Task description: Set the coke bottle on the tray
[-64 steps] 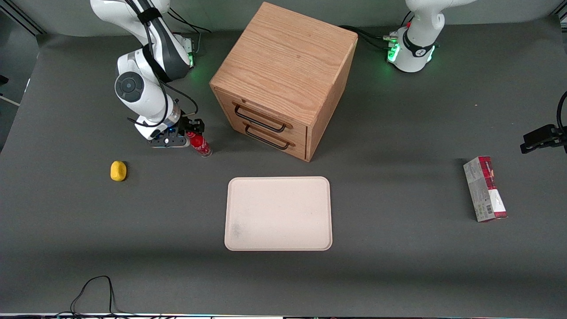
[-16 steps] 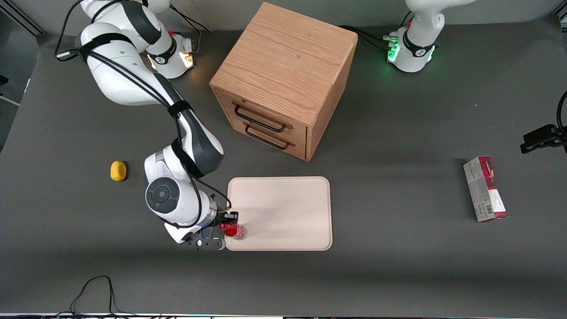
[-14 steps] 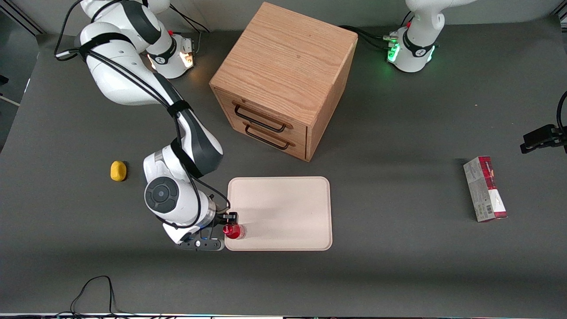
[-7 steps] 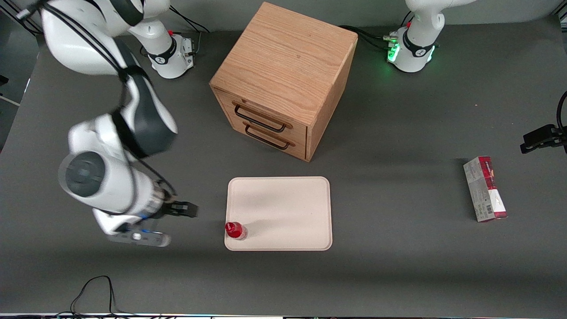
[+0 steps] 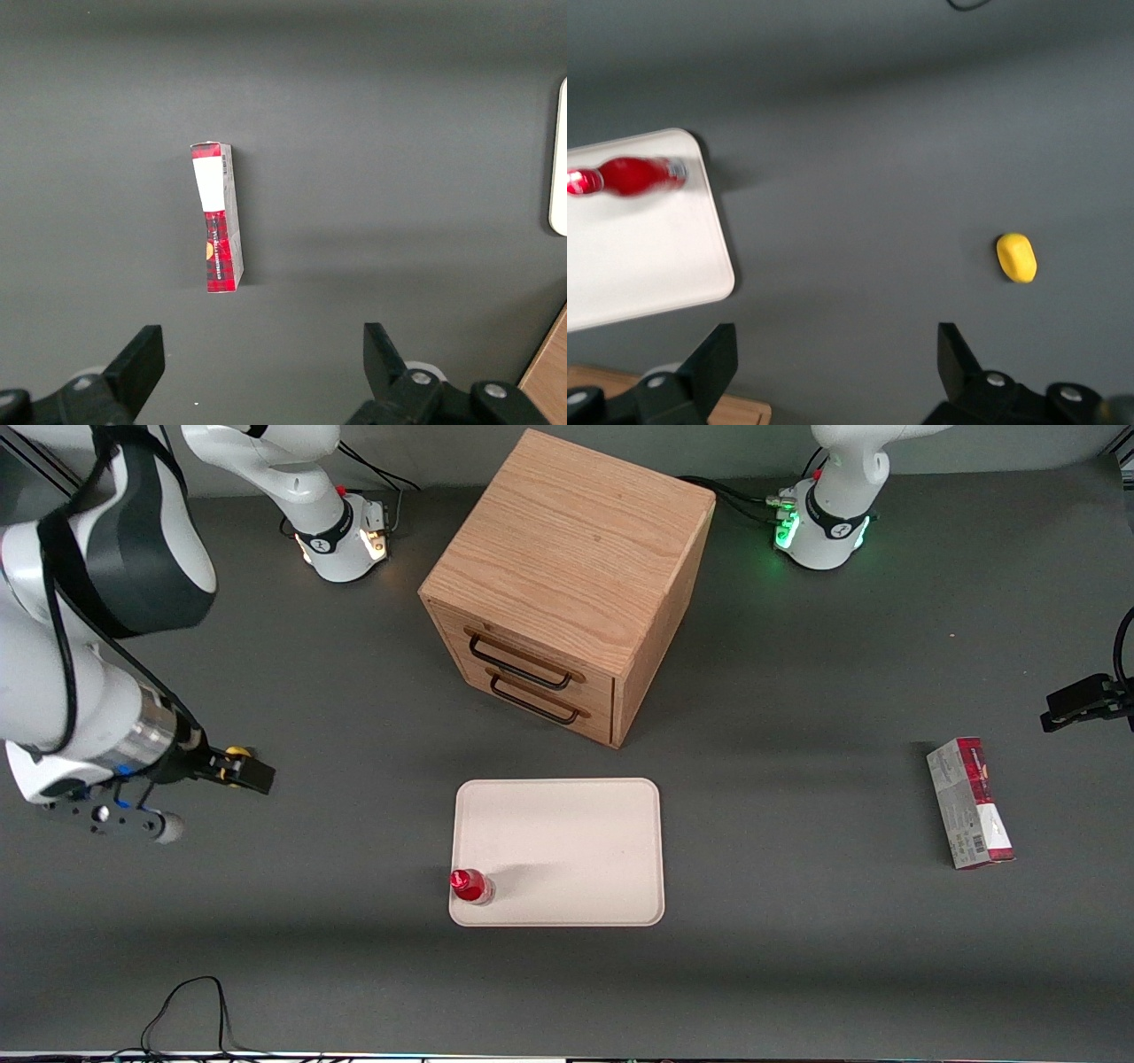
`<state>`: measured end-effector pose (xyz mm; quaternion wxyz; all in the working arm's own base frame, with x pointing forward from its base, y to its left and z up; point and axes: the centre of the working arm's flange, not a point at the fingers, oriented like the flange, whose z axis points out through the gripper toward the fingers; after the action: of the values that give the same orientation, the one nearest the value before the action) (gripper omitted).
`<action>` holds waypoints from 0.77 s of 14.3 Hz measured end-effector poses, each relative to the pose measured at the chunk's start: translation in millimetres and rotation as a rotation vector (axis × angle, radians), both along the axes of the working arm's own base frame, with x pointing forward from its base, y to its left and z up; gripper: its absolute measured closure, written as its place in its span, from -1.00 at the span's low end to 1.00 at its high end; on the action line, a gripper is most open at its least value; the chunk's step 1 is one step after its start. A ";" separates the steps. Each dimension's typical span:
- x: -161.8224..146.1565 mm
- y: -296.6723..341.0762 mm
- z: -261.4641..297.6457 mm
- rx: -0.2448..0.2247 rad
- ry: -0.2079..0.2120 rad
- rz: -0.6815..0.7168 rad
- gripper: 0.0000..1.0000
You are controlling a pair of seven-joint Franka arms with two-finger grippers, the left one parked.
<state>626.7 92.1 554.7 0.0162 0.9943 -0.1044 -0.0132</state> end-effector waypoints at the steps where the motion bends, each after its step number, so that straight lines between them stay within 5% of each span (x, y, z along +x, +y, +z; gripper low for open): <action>1: -13.5 -21.0 3.8 0.022 0.004 0.013 -1.00; 6: -70.5 -92.9 24.5 0.065 0.002 -0.027 -1.00; 11: -82.8 -82.1 25.0 0.068 0.009 -0.007 -1.00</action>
<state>543.9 10.0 579.7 -0.0170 0.9938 -0.1073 -0.0213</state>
